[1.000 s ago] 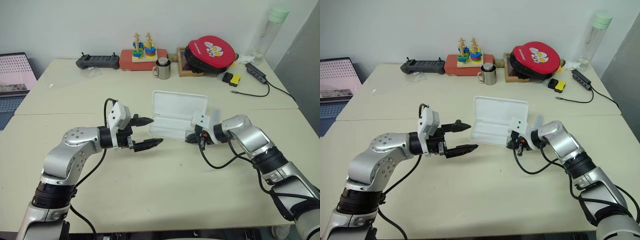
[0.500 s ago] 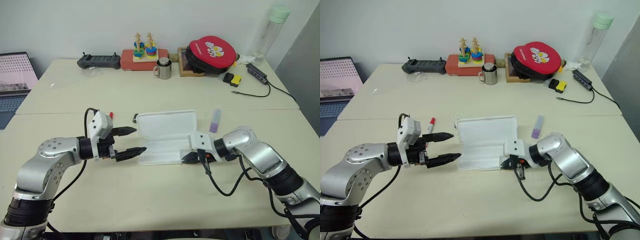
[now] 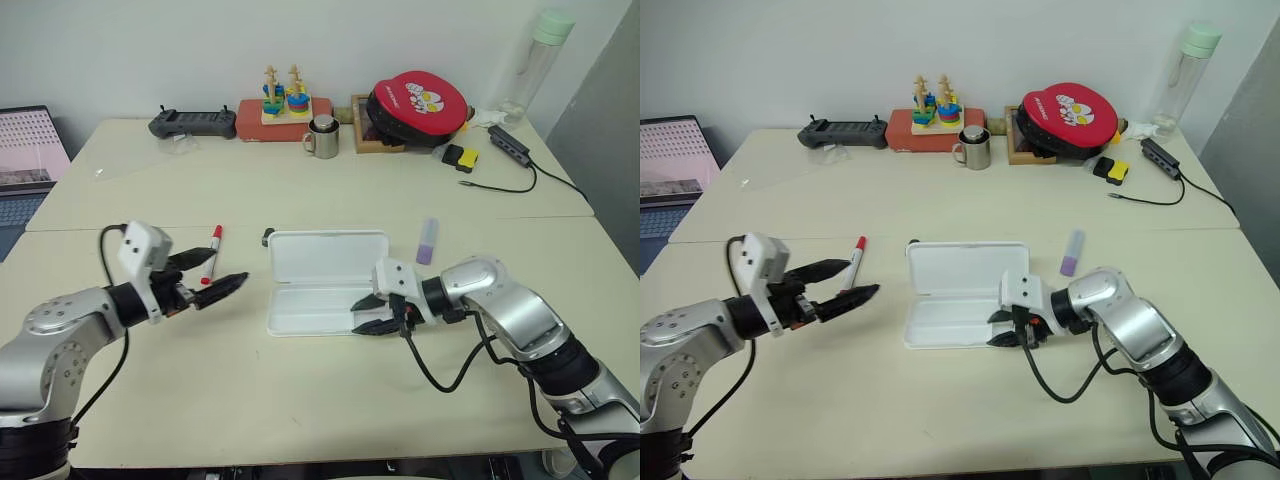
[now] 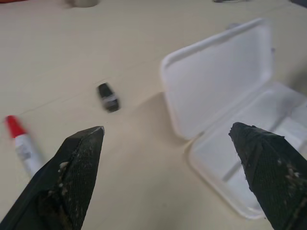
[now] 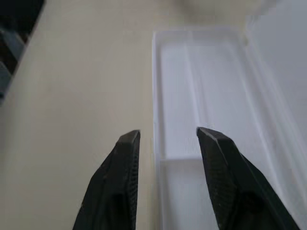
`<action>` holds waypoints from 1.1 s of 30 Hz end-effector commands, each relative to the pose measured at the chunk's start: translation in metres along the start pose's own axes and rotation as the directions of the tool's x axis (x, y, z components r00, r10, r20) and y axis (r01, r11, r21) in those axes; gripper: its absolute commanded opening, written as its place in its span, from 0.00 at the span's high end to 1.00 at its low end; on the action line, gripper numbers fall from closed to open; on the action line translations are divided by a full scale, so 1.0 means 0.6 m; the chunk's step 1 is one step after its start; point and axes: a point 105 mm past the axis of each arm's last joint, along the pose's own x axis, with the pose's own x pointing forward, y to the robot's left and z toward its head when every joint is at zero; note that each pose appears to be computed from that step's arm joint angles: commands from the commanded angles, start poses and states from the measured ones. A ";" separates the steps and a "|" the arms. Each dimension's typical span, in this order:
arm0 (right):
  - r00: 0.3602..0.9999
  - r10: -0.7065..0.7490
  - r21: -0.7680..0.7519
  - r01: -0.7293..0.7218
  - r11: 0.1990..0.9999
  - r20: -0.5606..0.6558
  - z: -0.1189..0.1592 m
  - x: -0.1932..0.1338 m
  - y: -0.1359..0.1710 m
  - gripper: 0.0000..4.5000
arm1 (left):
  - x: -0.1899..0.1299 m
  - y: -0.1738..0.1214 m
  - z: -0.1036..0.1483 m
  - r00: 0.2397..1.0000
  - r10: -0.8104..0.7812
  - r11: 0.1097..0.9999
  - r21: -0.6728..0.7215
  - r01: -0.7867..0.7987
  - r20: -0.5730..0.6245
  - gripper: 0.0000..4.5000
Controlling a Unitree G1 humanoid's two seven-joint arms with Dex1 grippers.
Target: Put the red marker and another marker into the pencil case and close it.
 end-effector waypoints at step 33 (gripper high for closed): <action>0.916 -0.261 -0.025 0.281 0.959 0.305 0.146 -0.051 -0.069 0.00 | 0.083 0.090 -0.121 0.881 0.365 0.913 -0.067 -0.401 -0.299 0.54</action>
